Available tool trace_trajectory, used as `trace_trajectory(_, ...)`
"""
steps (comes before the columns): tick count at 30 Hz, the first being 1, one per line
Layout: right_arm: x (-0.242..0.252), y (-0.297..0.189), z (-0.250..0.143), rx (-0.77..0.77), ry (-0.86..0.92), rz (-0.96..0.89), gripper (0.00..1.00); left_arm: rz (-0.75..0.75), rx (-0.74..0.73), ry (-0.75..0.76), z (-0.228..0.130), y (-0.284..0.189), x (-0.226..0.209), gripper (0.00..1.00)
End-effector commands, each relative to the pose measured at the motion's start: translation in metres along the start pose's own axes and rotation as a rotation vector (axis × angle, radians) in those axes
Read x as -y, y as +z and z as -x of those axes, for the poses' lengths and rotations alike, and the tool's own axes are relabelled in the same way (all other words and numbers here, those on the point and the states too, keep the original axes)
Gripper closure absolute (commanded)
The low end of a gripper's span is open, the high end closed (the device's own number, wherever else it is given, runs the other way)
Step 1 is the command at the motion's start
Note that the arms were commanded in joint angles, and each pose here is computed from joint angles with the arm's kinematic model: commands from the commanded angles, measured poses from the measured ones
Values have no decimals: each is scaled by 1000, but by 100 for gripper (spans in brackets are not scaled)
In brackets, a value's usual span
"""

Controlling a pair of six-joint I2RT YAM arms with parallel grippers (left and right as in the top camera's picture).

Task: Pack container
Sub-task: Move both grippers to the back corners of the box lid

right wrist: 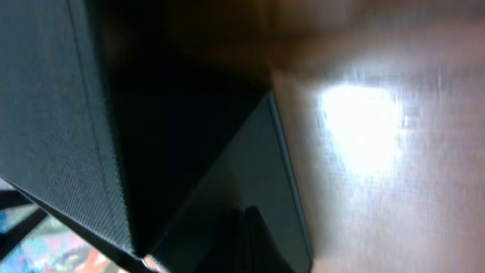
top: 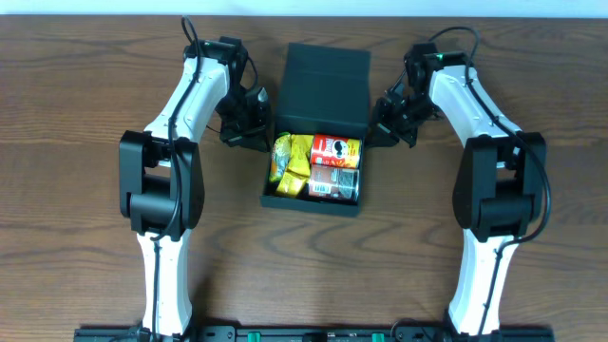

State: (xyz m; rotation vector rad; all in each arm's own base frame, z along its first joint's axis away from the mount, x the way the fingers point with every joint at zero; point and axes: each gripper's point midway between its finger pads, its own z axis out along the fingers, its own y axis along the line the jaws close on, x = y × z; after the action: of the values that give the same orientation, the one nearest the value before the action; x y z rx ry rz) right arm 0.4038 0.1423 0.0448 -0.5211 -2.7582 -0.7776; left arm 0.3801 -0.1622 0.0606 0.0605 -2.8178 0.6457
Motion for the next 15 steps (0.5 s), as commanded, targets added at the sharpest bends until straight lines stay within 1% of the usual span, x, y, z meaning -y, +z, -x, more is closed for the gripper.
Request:
trace_trajectory(1,-25,-7,-1,22,-14,81,99,-54,-11,5,-5,2,19,94)
trace_trajectory(4,-32,-8,10,67,-32,107,98,-71,0,16,-2,2,23,94)
trace_trajectory(9,-24,-8,9,66,-11,75,99,-70,29,21,6,0,20,94)
trace_trajectory(11,-14,-8,9,72,9,25,99,-43,45,12,10,-2,11,94)
trace_trajectory(15,-3,-19,20,107,19,16,99,59,115,-37,27,-12,-21,94)
